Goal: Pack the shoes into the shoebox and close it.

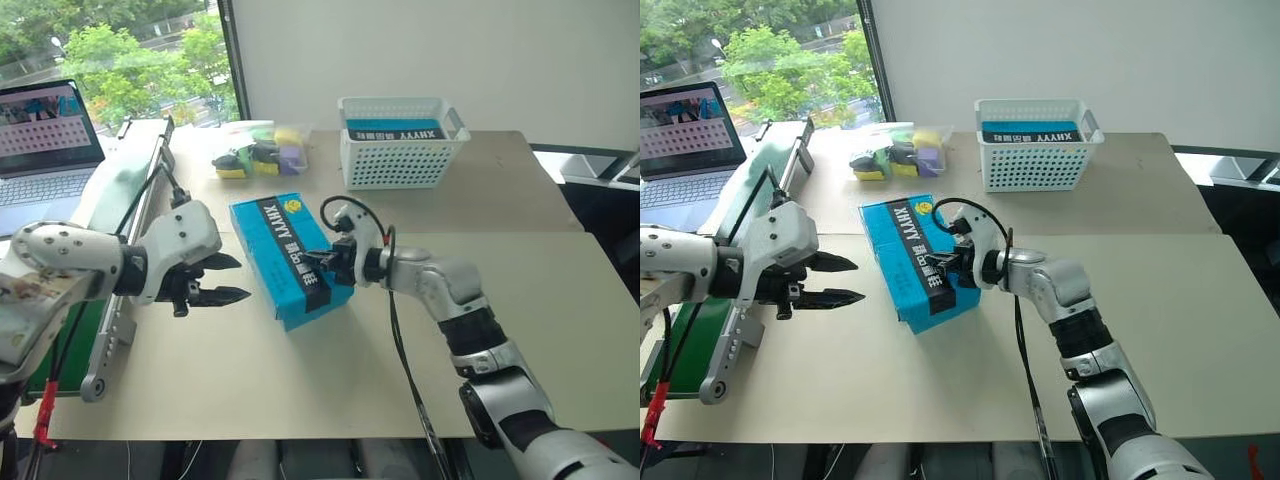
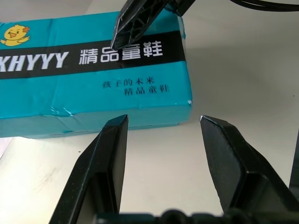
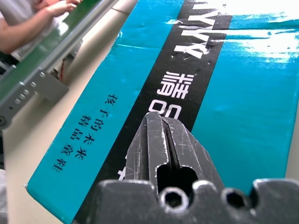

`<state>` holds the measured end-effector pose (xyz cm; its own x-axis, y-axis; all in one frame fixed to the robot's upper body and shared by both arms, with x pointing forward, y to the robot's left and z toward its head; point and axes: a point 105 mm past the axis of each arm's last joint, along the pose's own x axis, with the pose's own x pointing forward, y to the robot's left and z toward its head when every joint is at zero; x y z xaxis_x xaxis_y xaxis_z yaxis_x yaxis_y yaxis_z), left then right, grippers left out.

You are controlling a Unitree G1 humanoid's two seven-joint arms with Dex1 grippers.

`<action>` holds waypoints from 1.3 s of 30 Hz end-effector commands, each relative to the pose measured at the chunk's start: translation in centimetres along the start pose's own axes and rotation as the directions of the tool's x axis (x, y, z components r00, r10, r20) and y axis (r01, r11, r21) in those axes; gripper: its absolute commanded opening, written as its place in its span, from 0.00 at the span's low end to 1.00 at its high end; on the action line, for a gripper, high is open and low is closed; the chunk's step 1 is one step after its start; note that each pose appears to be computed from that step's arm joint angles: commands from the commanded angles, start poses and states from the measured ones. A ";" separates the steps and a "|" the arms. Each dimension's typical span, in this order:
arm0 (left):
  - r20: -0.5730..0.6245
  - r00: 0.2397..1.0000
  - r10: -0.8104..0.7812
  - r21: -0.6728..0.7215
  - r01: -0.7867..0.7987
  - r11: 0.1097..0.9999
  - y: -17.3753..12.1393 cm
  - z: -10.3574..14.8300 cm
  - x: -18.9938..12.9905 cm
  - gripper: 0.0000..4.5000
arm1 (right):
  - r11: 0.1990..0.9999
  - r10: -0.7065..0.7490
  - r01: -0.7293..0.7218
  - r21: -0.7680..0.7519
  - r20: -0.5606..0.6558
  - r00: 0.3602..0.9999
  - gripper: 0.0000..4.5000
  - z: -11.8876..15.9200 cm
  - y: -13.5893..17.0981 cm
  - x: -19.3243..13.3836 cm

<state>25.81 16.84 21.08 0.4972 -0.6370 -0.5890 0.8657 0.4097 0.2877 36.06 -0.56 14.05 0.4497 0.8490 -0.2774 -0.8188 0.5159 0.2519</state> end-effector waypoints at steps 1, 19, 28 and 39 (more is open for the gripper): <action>0.013 0.999 0.042 0.020 -0.042 0.999 -0.3 0.4 -0.6 0.57 | 0.999 0.028 -0.029 -0.039 -0.009 1.000 0.01 -0.2 0.1 1.0; 0.015 0.998 0.065 -0.053 -0.064 0.997 -0.2 -1.1 1.1 0.72 | 0.941 0.030 -0.023 -0.337 0.016 0.999 0.00 1.7 0.1 -2.0; 0.067 0.995 0.076 -0.108 -0.069 0.992 0.1 -0.9 1.6 1.00 | 0.896 0.257 -0.225 -0.383 0.034 0.966 0.68 4.8 4.6 -9.1; 0.164 0.973 0.160 -0.193 -0.128 0.973 0.7 -0.6 0.7 1.00 | 0.872 0.202 -0.227 -0.433 -0.103 0.974 0.99 4.7 4.0 -13.2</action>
<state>27.01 17.07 19.54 0.6194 -0.6523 -0.4369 0.7736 0.6021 0.1977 29.03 -9.18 21.62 0.2513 0.9047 -0.3439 -0.9677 0.2414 -0.0721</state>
